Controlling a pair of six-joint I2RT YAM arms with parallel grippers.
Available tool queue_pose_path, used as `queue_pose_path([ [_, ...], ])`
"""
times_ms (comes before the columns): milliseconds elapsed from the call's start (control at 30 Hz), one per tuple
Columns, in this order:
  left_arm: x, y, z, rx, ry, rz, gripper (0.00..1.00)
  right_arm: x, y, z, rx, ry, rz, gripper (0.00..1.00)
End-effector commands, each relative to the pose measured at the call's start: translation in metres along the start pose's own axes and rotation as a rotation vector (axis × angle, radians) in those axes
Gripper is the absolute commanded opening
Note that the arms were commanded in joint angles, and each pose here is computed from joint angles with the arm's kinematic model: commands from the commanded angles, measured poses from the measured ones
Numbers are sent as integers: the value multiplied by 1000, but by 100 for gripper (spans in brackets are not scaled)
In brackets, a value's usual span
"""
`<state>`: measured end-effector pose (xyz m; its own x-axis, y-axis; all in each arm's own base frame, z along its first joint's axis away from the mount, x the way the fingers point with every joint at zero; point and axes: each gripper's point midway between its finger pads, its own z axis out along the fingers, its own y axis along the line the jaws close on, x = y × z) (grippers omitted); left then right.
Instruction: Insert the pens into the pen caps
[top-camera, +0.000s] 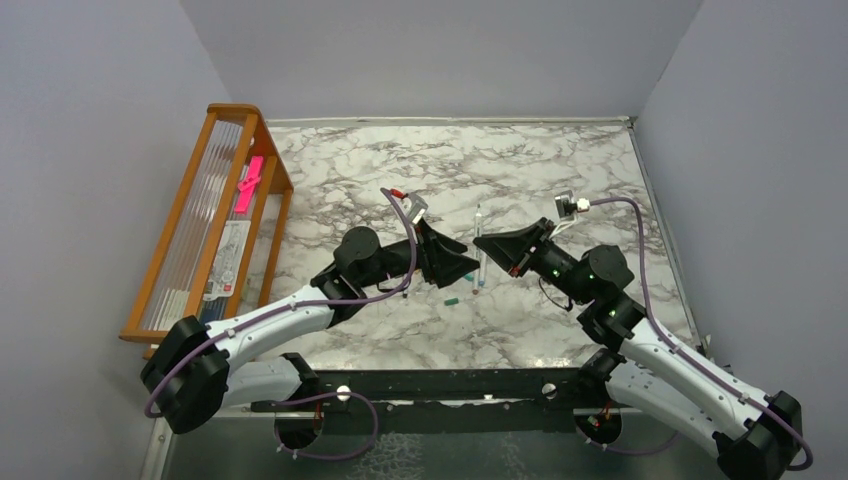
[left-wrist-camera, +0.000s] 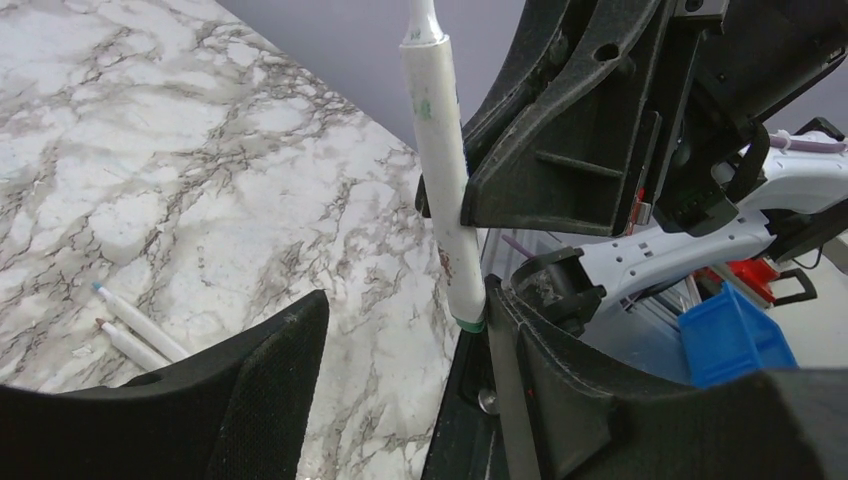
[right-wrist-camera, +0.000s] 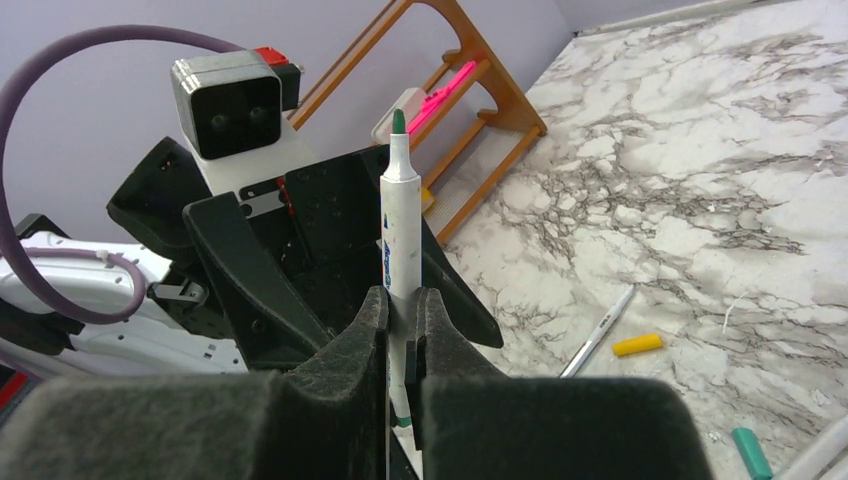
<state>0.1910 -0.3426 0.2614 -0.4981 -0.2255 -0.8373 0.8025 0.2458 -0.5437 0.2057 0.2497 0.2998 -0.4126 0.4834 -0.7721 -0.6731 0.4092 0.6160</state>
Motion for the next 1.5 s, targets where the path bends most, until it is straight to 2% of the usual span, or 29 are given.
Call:
queue_pose_path([
  [0, -28, -20, 0, 45, -86, 37, 60, 4, 9, -4, -52, 21, -9, 1],
  [133, -29, -20, 2, 51, -83, 36, 53, 8, 12, -8, -69, 34, -11, 1],
  [267, -26, -24, 5, 81, -63, 59, 29, 9, 13, -10, -72, 39, -13, 1],
  [467, -28, -30, 6, 109, -65, 65, 0, 18, 9, -11, -66, 76, -15, 1],
  [733, -24, -33, 3, 129, -55, 84, 0, 21, 7, -12, -61, 93, -38, 1],
  [800, -22, -35, 3, 141, -47, 89, 0, 19, 8, -11, -60, 89, -49, 8],
  [933, -18, -36, 4, 157, -29, 90, 0, 14, 7, -8, -51, 81, -68, 29],
  [1033, -15, -37, 4, 166, -15, 82, 0, 13, 7, -6, -46, 82, -81, 37],
  [1200, -9, -38, 5, 180, 8, 72, 0, 10, 6, -3, -42, 74, -95, 38],
  [1467, 5, -32, 3, 169, 40, 45, 0, -19, 15, -1, -22, 0, -149, 37],
])
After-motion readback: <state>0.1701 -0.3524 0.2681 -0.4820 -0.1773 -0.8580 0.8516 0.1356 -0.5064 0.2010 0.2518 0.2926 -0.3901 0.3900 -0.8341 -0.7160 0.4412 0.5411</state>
